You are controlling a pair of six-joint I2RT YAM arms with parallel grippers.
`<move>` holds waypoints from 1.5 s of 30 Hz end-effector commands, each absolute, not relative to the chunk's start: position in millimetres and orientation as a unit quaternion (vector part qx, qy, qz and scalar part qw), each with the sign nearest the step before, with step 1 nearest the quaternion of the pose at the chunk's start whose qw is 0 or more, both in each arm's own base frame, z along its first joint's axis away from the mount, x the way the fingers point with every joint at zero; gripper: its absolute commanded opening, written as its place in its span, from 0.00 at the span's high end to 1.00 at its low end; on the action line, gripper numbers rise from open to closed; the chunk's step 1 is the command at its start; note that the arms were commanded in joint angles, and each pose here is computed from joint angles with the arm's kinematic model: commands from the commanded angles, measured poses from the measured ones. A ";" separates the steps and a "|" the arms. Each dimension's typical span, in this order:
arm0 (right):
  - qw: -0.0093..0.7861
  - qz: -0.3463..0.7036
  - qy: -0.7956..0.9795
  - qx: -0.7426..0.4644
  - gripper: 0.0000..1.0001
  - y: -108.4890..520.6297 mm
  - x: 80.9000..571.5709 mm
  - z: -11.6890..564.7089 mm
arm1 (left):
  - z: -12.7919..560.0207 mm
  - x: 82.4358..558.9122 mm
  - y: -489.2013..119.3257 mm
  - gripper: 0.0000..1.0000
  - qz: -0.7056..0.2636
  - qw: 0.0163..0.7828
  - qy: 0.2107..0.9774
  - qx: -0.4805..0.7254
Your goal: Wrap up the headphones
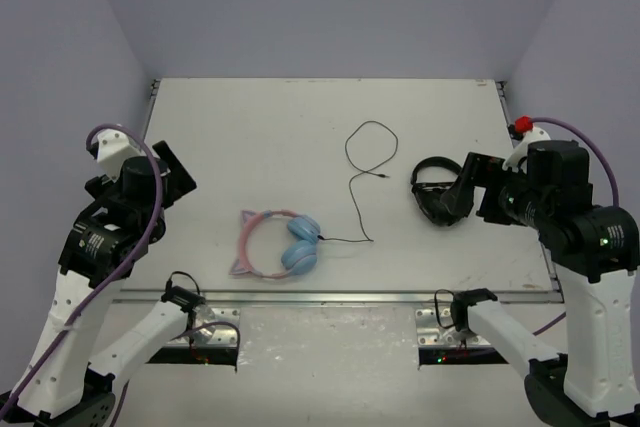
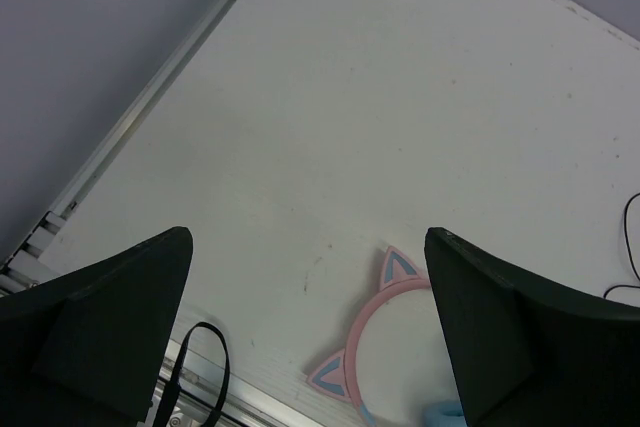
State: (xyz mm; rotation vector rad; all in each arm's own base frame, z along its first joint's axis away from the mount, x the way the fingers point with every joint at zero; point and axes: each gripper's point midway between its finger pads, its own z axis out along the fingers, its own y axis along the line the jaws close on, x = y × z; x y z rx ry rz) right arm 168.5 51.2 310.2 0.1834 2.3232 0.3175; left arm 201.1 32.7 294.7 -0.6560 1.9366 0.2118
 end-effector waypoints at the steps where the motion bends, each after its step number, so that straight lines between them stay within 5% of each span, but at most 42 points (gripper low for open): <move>1: 0.403 0.106 0.906 0.075 0.01 44.0 173.4 320.8 | 303.9 203.8 31.4 0.00 0.084 0.528 0.801 -0.271; 13: 0.468 0.232 0.853 -0.005 0.01 88.6 175.6 350.0 | 255.9 210.7 -3.5 0.00 0.056 0.412 0.871 -0.263; 25: 0.458 0.267 0.848 0.003 0.01 100.6 179.6 328.3 | 128.8 201.1 -66.6 0.00 -0.021 0.218 0.946 -0.240; 45: 0.448 0.283 0.848 -0.001 0.01 106.7 175.5 317.1 | 22.8 214.4 -76.2 0.08 0.023 0.145 0.957 -0.251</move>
